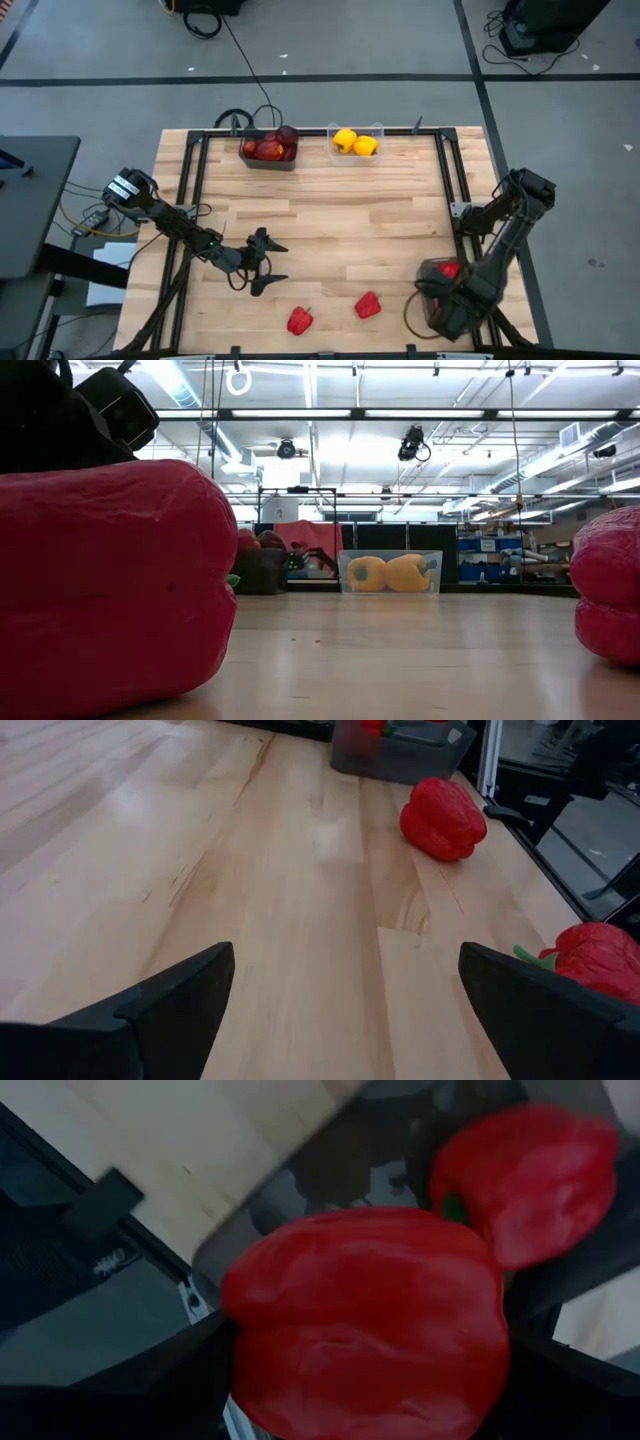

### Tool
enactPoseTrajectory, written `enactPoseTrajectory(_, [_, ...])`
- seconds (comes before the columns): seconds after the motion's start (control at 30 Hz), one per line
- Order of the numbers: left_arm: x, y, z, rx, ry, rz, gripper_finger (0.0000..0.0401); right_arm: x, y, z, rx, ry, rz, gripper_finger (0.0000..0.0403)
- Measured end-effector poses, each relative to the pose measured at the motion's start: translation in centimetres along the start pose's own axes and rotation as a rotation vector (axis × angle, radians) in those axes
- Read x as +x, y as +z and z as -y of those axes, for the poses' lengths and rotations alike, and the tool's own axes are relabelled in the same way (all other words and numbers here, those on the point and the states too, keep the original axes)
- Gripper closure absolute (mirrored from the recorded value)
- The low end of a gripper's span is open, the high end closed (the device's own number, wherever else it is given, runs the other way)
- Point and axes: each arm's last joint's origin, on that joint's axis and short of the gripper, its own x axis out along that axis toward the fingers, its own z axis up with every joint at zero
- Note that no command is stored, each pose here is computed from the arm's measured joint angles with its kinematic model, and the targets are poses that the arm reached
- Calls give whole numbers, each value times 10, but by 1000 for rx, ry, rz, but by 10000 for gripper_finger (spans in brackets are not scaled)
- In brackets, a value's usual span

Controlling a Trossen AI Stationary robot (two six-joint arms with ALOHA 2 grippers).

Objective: Sort produce into baskets
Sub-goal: Put the red bell pepper into the bottom black bin

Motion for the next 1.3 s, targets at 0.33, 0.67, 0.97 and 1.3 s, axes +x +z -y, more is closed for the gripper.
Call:
enactPoseTrajectory(0.33, [0, 0, 0, -17, 0, 0, 9, 5, -21, 3, 95, -17, 27, 11])
enactPoseTrajectory(0.67, [0, 0, 0, 19, -1, 1, 9, 5, -23, 5, 97, -43, 9, 5])
enactPoseTrajectory(0.97, [3, 7, 5, 19, -10, 23, 9, 5, -22, 5, 66, -32, 61, 9])
enactPoseTrajectory(1.3, [4, 7, 5, 22, -10, 22, 9, 7, -23, 2, 5, -2, 55, 11])
